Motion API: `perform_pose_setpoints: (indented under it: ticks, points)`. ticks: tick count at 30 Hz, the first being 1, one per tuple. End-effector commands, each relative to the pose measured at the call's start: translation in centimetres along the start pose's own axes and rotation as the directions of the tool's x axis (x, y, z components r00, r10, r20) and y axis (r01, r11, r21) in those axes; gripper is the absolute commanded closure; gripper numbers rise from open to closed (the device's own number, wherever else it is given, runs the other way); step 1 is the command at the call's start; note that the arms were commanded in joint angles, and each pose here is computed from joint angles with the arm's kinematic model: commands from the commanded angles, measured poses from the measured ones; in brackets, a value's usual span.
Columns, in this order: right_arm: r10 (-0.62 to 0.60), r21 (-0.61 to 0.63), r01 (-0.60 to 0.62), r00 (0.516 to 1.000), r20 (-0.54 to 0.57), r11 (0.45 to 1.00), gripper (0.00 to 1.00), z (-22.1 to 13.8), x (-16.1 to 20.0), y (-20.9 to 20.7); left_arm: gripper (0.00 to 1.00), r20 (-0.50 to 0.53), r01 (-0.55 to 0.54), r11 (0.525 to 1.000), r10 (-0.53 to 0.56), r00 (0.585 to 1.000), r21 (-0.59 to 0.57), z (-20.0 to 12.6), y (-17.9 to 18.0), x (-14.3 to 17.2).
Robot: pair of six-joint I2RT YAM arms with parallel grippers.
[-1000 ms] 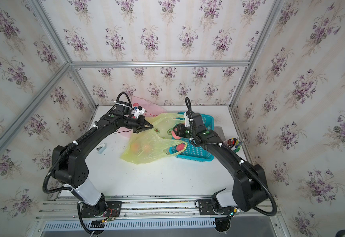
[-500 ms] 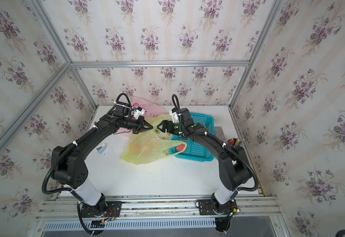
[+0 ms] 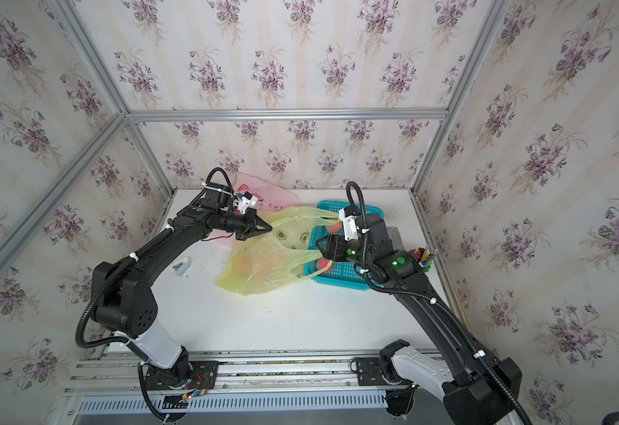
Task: Place the peach into a plastic bag & tie a knot
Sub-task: Place the peach in the plastic bag, then adjust the plastic bag at the center of the board.
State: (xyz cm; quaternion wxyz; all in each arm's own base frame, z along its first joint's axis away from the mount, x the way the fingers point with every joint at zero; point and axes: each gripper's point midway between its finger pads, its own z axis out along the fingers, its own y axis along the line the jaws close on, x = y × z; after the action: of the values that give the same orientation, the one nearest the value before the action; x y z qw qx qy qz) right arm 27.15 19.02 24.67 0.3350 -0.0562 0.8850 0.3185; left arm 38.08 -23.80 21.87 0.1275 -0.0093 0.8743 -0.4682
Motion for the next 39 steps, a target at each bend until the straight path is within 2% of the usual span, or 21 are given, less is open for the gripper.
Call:
perform_pose_setpoints:
  ticks: [1,8,11,18,22,27,28,29,30,31,32,34,36,39]
  points:
    - [0.021,0.041,-0.018,0.998,-0.056,0.999,0.36,0.2,2.2,-1.4,1.0,0.004,-0.012,1.0,0.012,1.0,0.008,0.0,-0.1,-0.1]
    - [0.031,0.07,-0.027,0.998,-0.057,0.997,0.39,1.1,3.0,-2.6,1.0,-0.004,-0.004,1.0,0.004,1.0,0.006,0.2,0.2,0.1]
    - [0.027,0.064,-0.023,0.998,-0.061,0.998,0.46,1.7,2.8,-2.7,1.0,-0.003,-0.002,1.0,0.002,1.0,0.006,0.1,0.2,0.1]
    - [0.02,0.039,-0.018,0.998,-0.065,0.999,0.54,2.8,2.3,-2.5,1.0,0.002,-0.003,1.0,0.003,1.0,0.01,-0.1,-0.2,0.1]
    - [0.012,0.019,-0.011,0.998,-0.058,1.0,0.64,3.0,2.2,-2.3,1.0,0.004,-0.003,1.0,0.003,1.0,0.01,-0.2,-0.2,0.1]
    - [0.001,-0.041,-0.003,0.999,-0.051,0.999,0.89,2.7,1.8,-1.0,1.0,0.011,-0.007,1.0,0.007,1.0,0.013,-0.5,-0.6,0.0]
    - [-0.005,-0.061,0.002,0.999,-0.041,0.998,0.94,2.5,1.3,-0.5,0.97,0.019,-0.014,1.0,0.014,1.0,0.014,-0.7,-0.8,0.0]
    - [-0.012,-0.078,0.01,0.999,-0.031,0.997,0.98,2.2,0.9,0.0,0.85,0.033,-0.023,1.0,0.022,0.999,0.009,-1.1,-1.0,-0.1]
    - [-0.023,-0.103,0.021,0.999,-0.022,0.995,1.0,2.0,0.3,0.8,0.63,0.059,-0.038,0.999,0.039,0.998,-0.008,-1.8,-1.2,-0.1]
    - [-0.037,-0.128,0.035,0.999,-0.012,0.991,1.0,1.6,-0.4,1.6,0.52,0.092,-0.054,0.998,0.057,0.994,-0.03,-2.7,-1.3,-0.2]
    - [-0.05,-0.155,0.048,0.999,-0.01,0.987,1.0,1.4,-1.0,2.4,0.47,0.124,-0.081,0.996,0.086,0.989,-0.045,-3.7,-1.7,-0.3]
    - [-0.075,-0.212,0.072,0.997,-0.007,0.975,1.0,1.1,-2.1,4.1,0.4,0.184,-0.147,0.986,0.158,0.97,-0.073,-5.6,-2.8,-0.2]
    - [-0.099,-0.256,0.094,0.995,-0.006,0.962,1.0,1.0,-3.1,5.7,0.39,0.234,-0.23,0.969,0.246,0.941,-0.095,-7.4,-4.2,0.0]
    - [-0.149,-0.307,0.139,0.989,-0.009,0.941,1.0,1.4,-4.5,8.5,0.37,0.315,-0.396,0.903,0.43,0.846,-0.169,-10.7,-7.0,1.2]
